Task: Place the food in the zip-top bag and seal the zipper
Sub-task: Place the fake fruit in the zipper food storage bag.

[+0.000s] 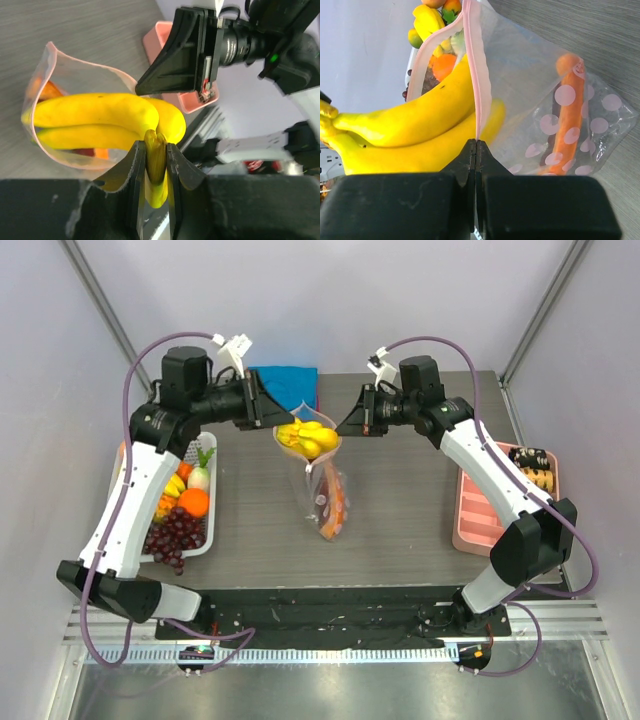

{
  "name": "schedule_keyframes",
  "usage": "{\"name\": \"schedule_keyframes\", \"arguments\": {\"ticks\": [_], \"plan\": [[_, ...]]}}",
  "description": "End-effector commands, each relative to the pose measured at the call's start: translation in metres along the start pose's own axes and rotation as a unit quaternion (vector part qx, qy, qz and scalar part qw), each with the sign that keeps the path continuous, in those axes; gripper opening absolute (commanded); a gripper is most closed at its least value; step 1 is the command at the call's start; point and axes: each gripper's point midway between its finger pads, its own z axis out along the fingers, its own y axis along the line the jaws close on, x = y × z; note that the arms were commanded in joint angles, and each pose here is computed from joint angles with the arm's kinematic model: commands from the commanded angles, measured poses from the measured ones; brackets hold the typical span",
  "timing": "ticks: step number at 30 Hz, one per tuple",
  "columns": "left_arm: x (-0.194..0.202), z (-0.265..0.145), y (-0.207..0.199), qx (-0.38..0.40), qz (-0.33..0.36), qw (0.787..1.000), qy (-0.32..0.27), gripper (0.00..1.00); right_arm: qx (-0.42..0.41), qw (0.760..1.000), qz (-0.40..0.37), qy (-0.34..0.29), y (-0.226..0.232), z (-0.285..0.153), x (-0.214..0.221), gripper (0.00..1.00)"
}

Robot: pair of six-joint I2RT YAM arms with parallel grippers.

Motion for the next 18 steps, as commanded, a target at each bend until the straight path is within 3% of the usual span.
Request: {"name": "schedule_keyframes", "arguments": {"ticks": [1,9,18], "plan": [[0.01,0.005,0.007,-0.056,0.119,0.99,0.043,0.0,-0.042,0.998,-0.038,-0.017,0.032,-0.01,-0.012,0.01],[0.04,0.019,0.02,-0.079,0.203,0.964,0.154,0.0,-0.05,0.996,-0.069,-0.007,0.038,-0.008,-0.01,0.01],[0.024,0.018,0.02,-0.12,0.282,0.942,0.138,0.0,-0.057,0.994,-0.089,0.008,0.046,-0.002,-0.001,0.01]]}}
